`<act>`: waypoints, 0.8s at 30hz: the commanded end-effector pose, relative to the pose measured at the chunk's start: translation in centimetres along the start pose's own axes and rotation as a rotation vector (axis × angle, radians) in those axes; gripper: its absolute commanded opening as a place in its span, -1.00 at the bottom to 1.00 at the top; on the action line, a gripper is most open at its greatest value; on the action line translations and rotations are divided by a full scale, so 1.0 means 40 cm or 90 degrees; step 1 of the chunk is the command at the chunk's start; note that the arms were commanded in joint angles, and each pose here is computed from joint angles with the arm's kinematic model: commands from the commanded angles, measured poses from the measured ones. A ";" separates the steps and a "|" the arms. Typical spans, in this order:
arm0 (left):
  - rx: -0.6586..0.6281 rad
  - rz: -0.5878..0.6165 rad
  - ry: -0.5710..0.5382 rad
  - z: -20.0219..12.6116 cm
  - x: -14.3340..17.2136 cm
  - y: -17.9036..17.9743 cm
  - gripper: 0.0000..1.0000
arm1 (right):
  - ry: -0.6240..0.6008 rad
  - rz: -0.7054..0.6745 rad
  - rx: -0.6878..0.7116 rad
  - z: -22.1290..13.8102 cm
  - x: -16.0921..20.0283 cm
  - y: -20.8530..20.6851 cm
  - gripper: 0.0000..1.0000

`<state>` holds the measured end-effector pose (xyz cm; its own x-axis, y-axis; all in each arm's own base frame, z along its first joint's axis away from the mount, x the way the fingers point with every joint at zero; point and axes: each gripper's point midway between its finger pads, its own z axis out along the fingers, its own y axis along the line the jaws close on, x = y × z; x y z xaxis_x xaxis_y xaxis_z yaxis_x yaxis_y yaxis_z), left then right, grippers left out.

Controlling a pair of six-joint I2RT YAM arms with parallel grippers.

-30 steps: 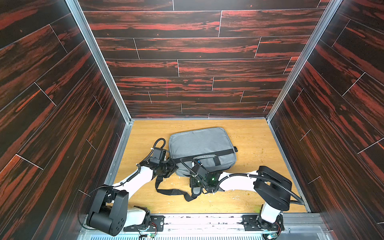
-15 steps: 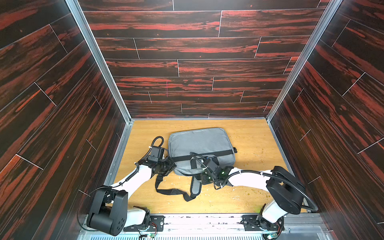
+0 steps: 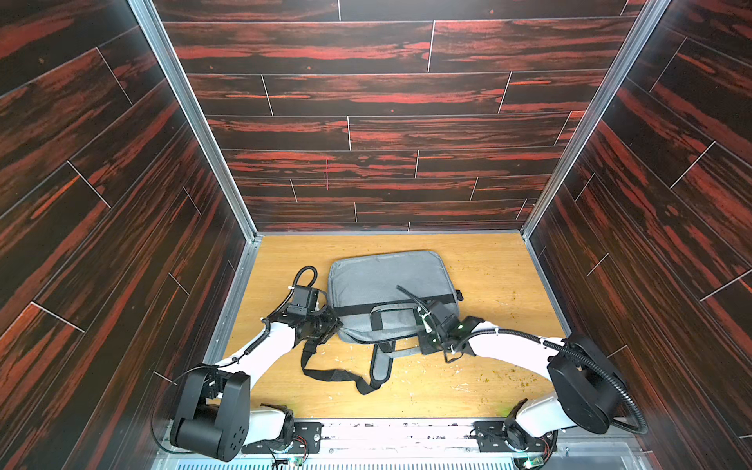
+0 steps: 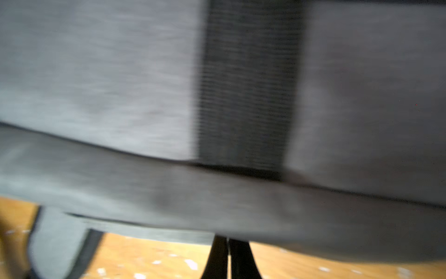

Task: Open the zippered laptop bag and take out the laptop
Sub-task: Unzip the zipper on the zippered laptop bag.

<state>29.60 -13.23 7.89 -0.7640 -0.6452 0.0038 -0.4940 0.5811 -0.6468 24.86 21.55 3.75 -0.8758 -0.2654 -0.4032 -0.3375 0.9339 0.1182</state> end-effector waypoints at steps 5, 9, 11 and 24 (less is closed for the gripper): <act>-0.007 0.002 -0.044 -0.031 -0.044 -0.007 -1.00 | 0.014 -0.019 0.060 -0.033 -0.003 -0.132 -1.00; -0.007 0.002 -0.046 -0.032 -0.050 -0.008 -1.00 | 0.013 -0.013 0.064 -0.044 -0.029 -0.180 -1.00; -0.008 0.001 -0.048 -0.032 -0.054 -0.007 -1.00 | 0.014 -0.014 0.071 -0.047 -0.041 -0.208 -1.00; 0.004 -0.003 -0.040 -0.025 -0.056 -0.016 -1.00 | -0.002 -0.056 0.070 -0.024 -0.120 -0.282 -1.00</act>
<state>30.21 -12.66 8.45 -0.7592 -0.6508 -0.0084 -0.4881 0.5778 -0.6542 31.09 12.19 5.09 -0.8640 -0.3132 -0.3943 -0.3424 0.9395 0.0040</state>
